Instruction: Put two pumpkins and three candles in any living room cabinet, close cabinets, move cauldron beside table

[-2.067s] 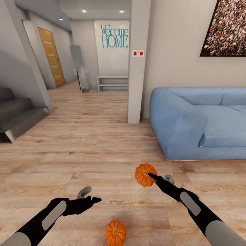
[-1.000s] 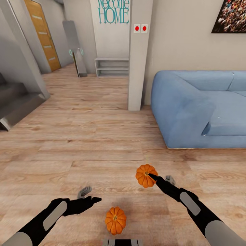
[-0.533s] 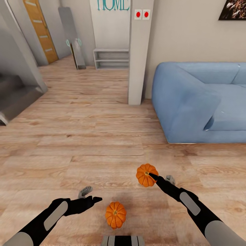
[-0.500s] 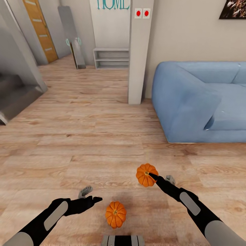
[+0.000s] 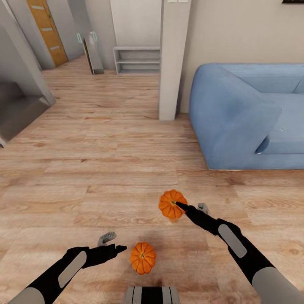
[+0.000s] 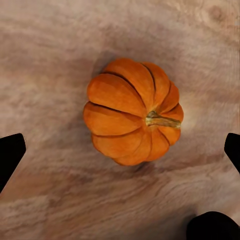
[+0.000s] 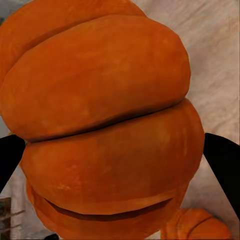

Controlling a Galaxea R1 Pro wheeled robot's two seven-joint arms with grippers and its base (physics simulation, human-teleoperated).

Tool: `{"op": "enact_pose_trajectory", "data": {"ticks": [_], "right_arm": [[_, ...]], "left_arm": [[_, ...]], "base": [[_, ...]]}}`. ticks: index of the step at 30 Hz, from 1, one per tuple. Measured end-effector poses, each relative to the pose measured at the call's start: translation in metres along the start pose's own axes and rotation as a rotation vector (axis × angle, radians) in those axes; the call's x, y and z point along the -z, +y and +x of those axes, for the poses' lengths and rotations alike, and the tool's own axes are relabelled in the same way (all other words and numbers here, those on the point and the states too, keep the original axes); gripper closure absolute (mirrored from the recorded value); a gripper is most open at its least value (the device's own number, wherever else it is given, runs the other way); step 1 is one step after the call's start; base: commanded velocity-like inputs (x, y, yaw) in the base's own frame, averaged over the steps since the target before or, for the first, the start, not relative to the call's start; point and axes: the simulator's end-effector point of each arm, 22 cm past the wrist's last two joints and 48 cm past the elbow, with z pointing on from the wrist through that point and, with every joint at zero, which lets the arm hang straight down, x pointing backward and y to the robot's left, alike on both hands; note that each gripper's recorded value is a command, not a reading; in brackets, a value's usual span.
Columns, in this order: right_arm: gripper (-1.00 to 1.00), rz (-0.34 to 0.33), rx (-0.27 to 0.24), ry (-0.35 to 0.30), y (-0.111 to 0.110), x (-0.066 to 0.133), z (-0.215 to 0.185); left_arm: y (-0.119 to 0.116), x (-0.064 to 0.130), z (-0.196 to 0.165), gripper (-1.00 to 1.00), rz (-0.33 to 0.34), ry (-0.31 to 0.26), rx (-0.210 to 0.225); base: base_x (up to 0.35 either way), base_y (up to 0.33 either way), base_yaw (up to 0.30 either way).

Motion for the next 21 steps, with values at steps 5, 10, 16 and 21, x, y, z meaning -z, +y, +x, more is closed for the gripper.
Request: {"op": "enact_pose_trajectory", "data": {"ticks": [5, 10, 16, 21], "right_arm": [[1.00, -0.080, 0.094, -0.028, 0.073, -0.006, -0.026], [1.00, -0.039, 0.110, -0.025, 0.066, -0.010, -0.025], [1.00, -0.020, 0.101, -0.013, 0.053, -0.016, -0.019], [1.00, -0.008, 0.090, -0.001, 0.041, -0.020, -0.013]], "left_arm": [[0.005, -0.006, 0.007, -1.00, -0.003, 0.016, 0.010], [0.010, -0.012, 0.014, -1.00, -0.001, 0.032, 0.019], [0.017, -0.017, 0.021, -1.00, -0.002, 0.049, 0.030], [0.022, -0.021, 0.026, -1.00, 0.000, 0.064, 0.040]], "base": [[0.000, 0.000, 0.000], [0.000, 0.000, 0.000], [0.000, 0.000, 0.000], [0.000, 0.000, 0.000]]}}
